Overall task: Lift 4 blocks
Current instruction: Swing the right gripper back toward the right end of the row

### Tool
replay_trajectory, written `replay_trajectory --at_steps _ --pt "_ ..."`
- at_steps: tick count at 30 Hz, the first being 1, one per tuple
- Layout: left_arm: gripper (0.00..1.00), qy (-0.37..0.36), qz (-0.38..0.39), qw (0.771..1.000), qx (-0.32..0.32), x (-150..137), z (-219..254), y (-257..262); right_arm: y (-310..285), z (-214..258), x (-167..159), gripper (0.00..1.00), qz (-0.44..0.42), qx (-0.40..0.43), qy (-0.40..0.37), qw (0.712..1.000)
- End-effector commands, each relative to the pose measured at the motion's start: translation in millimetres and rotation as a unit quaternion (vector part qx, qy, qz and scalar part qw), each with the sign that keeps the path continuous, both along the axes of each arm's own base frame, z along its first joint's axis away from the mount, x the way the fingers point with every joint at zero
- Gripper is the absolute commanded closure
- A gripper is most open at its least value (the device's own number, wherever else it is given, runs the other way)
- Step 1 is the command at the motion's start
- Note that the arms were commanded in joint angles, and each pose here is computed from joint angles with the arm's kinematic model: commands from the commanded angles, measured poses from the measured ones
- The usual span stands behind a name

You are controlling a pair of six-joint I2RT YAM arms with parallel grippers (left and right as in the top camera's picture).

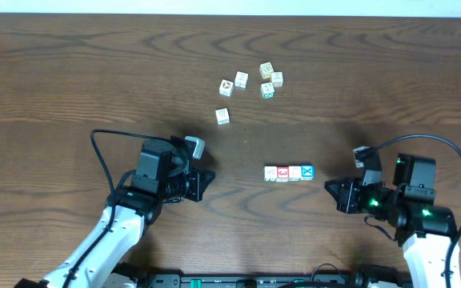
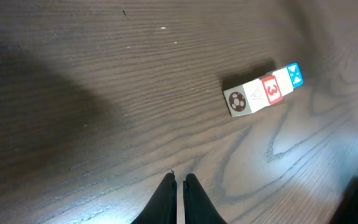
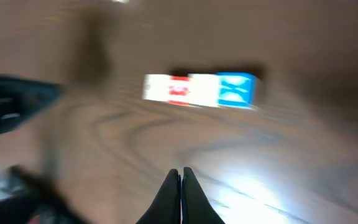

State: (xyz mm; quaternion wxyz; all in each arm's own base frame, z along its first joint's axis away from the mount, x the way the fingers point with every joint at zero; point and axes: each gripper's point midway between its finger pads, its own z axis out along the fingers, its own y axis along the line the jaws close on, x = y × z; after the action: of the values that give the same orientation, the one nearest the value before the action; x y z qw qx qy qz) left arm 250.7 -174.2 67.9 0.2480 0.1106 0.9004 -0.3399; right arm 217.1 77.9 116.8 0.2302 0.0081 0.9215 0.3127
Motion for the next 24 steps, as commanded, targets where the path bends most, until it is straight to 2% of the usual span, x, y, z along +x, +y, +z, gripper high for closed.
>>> replay_trajectory --at_steps 1,4,9,14,20,24 --pt "0.92 -0.018 -0.012 1.000 -0.003 3.4 8.2 -3.5 19.4 43.0 1.4 0.99 0.045 0.064 -0.038 0.996" --pt "0.93 -0.041 -0.005 0.999 0.005 9.4 13.7 -0.5 14.6 57.2 3.0 0.99 0.037 0.046 -0.038 0.998" --pt "0.92 -0.110 0.018 0.994 0.004 24.6 42.7 3.9 -11.2 89.3 24.6 0.99 -0.007 -0.035 -0.080 0.996" --pt "0.93 -0.175 0.059 0.983 0.017 34.0 73.8 18.3 -12.3 130.0 32.2 0.99 -0.027 -0.027 -0.112 0.993" --pt "0.93 -0.227 0.085 0.970 0.012 34.2 105.1 27.1 -3.8 141.5 15.6 0.99 -0.023 0.000 -0.081 0.996" --pt "0.93 -0.231 0.089 0.969 0.014 31.9 108.4 29.6 -1.2 144.4 9.6 0.99 -0.012 0.001 -0.077 0.997"
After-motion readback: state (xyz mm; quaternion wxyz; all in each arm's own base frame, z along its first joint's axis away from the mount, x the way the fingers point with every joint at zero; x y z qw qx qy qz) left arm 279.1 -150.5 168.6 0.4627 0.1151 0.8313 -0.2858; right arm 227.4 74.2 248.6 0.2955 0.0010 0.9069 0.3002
